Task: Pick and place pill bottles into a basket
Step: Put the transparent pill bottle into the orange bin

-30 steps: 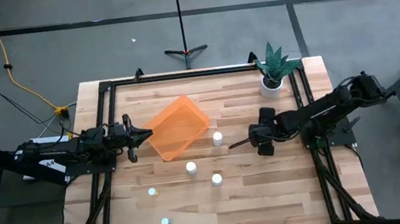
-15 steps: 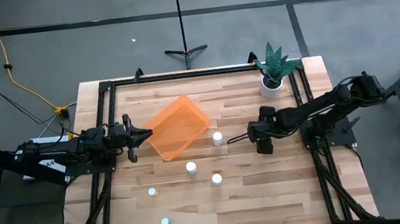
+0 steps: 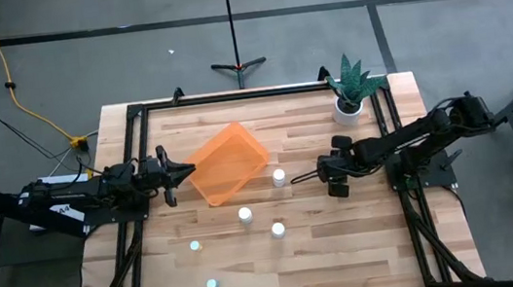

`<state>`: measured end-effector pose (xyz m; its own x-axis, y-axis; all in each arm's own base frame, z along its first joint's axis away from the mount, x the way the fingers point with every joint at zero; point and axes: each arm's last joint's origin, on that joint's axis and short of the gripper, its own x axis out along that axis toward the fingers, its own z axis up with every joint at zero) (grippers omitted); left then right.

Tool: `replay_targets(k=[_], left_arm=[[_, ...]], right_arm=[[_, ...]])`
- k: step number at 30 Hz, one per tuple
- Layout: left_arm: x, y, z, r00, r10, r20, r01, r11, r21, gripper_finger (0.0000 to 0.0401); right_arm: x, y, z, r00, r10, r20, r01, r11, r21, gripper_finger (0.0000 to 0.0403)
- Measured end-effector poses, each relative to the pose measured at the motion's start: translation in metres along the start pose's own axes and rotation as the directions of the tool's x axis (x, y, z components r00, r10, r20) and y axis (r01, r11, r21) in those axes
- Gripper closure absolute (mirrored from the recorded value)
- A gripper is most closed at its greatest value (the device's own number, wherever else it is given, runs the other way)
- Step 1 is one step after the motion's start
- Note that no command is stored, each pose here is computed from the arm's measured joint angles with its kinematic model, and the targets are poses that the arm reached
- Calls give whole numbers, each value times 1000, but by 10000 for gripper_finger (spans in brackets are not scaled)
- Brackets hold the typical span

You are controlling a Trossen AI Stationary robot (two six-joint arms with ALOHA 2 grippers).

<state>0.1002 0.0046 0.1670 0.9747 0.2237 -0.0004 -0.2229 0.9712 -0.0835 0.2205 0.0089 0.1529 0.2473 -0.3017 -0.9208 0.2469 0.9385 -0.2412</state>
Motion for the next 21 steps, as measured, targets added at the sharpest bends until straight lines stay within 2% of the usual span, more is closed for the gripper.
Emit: replay_targets(k=[6, 9, 13, 21], left_arm=[[0, 0, 0, 1000, 3, 1, -3, 1000, 0, 327], [0, 0, 0, 1000, 3, 2, -3, 1000, -1, 327], [0, 0, 0, 1000, 5, 2, -5, 1000, -1, 327], [0, 0, 0, 1000, 6, 2, -6, 1000, -1, 327]], right_arm=[[-6, -2, 11, 998, -27, 51, 28, 1000, -11, 263], [-15, -8, 23, 996, -50, 75, 49, 999, 7, 269], [-29, -14, 46, 986, -26, 163, 26, 1000, 3, 266], [-59, -32, 92, 909, -82, 409, 73, 997, 38, 271]])
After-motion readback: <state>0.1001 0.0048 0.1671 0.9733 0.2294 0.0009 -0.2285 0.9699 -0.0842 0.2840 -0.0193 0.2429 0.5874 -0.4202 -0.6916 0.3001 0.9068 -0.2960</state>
